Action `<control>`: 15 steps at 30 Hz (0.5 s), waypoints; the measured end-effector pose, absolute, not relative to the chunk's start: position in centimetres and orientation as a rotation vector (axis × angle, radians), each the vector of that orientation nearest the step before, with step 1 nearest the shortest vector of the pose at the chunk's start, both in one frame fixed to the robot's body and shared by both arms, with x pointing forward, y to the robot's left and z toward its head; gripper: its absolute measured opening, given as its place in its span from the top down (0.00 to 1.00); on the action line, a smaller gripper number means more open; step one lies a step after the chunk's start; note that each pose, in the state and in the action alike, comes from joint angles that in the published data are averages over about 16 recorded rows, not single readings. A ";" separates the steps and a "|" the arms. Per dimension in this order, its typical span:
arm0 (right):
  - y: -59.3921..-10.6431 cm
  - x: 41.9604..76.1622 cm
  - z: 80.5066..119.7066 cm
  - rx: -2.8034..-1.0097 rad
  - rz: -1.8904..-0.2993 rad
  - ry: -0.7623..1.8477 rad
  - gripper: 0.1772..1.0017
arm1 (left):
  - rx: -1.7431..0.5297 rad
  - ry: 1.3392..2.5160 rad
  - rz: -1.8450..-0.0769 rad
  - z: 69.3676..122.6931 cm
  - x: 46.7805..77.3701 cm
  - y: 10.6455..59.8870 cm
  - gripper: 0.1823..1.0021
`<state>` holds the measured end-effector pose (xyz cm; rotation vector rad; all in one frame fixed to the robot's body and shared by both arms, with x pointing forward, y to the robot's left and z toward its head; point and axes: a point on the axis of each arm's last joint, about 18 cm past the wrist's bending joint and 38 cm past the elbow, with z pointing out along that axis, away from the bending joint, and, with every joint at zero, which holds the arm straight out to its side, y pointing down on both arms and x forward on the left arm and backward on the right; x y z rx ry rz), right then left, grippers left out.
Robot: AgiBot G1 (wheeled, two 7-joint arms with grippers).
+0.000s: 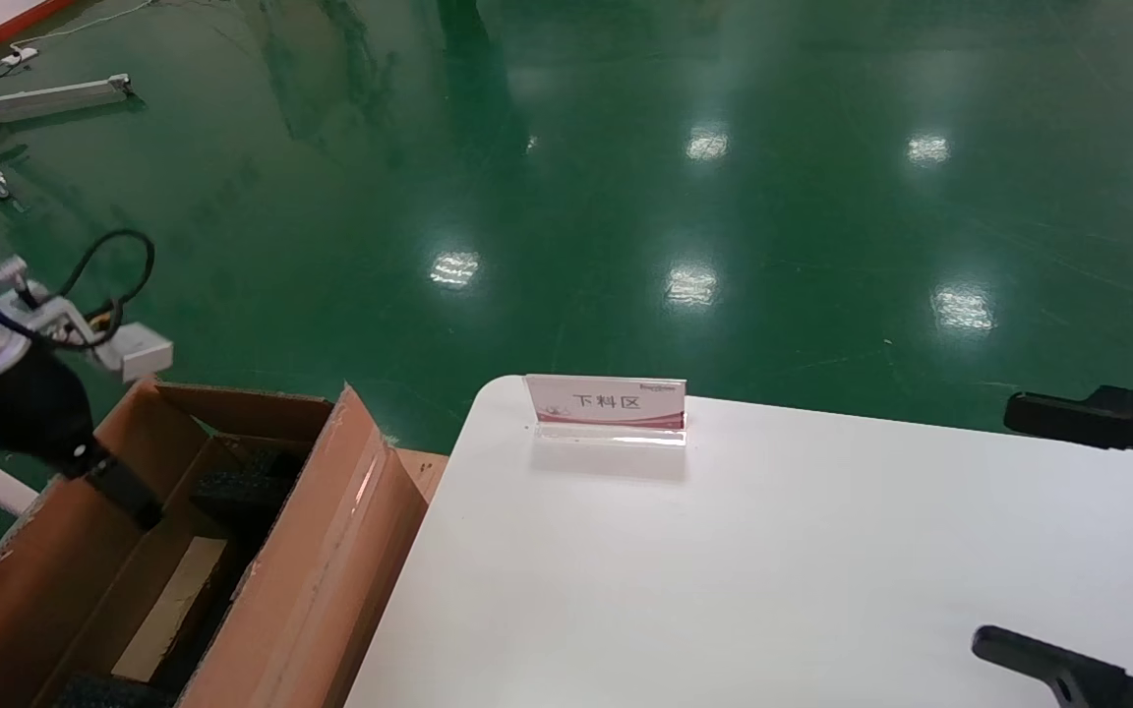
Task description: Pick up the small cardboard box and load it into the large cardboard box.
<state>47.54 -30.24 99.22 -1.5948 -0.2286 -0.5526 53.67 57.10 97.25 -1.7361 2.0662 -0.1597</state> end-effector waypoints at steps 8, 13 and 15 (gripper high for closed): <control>-30.2 47.5 99.2 -1.595 -0.553 -0.229 0.01 | -1.394 2.241 -0.447 100.2 51.9 55.8 0.01; -30.2 47.5 99.2 -1.595 -0.553 -0.229 0.01 | -1.161 2.304 -0.627 101.0 50.5 55.0 0.01; -30.2 47.5 99.2 -1.595 -0.553 -0.229 0.01 | -1.084 2.316 -0.682 101.1 50.0 54.7 0.01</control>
